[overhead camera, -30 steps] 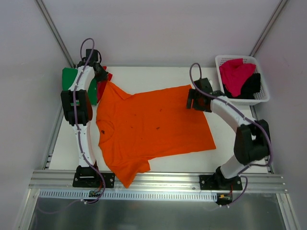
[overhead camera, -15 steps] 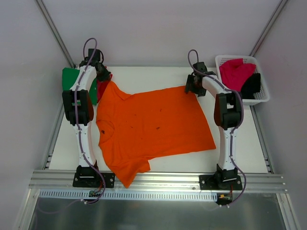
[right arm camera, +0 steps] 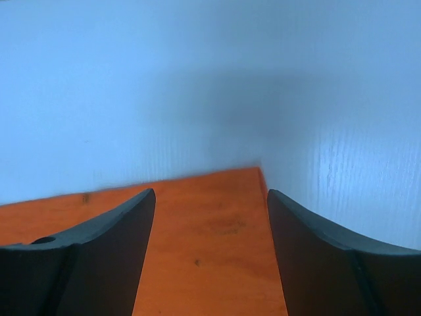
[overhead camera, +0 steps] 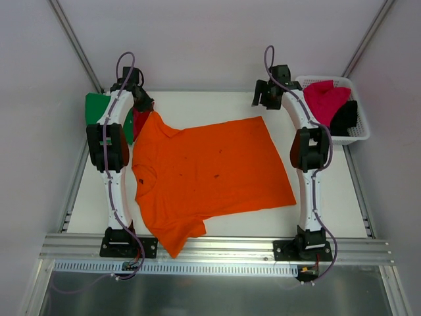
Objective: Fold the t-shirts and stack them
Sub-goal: Flatten the tshirt out
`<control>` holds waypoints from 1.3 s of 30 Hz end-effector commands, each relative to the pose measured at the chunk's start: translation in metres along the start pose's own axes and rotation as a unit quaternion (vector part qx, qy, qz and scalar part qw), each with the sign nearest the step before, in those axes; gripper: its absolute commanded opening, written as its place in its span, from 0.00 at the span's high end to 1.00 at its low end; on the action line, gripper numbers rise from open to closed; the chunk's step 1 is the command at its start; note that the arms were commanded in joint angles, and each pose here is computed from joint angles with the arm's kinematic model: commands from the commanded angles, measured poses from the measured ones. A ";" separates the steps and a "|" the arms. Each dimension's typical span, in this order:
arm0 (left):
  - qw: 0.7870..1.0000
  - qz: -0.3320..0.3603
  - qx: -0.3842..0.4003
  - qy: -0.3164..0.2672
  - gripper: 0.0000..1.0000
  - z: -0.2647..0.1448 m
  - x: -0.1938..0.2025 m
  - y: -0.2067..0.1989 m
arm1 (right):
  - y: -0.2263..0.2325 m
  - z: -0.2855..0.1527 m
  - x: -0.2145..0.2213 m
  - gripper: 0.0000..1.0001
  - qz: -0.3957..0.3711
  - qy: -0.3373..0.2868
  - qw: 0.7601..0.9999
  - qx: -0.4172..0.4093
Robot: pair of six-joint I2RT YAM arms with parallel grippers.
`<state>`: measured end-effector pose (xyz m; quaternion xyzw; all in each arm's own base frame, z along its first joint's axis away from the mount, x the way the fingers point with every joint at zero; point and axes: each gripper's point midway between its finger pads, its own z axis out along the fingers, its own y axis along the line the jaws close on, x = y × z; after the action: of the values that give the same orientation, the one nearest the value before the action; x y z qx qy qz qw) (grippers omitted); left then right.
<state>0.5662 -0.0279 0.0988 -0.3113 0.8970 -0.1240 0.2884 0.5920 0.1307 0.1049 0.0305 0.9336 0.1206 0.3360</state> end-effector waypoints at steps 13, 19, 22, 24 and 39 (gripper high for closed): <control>1.000 0.000 0.022 0.004 1.00 -0.015 0.000 -0.014 | -0.047 0.003 0.074 0.28 0.017 0.154 0.988 -0.020; 1.000 0.000 0.022 0.008 1.00 -0.014 0.002 -0.014 | -0.024 0.011 0.074 0.28 0.025 0.155 0.983 -0.099; 1.000 -0.002 0.021 0.009 1.00 -0.013 0.002 -0.013 | -0.019 0.015 0.071 0.28 0.033 0.153 0.981 -0.112; 1.000 -0.003 0.021 0.012 1.00 -0.010 0.004 -0.013 | -0.016 0.018 0.071 0.28 0.041 0.153 0.979 -0.125; 0.999 -0.016 0.007 0.038 1.00 0.000 0.022 0.000 | -0.033 0.041 0.046 0.31 0.087 0.110 0.985 -0.099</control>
<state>0.5589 -0.0358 0.0884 -0.3116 0.9013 -0.1400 0.2665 0.5722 0.1242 0.0414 0.0399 0.9419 0.2592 0.2097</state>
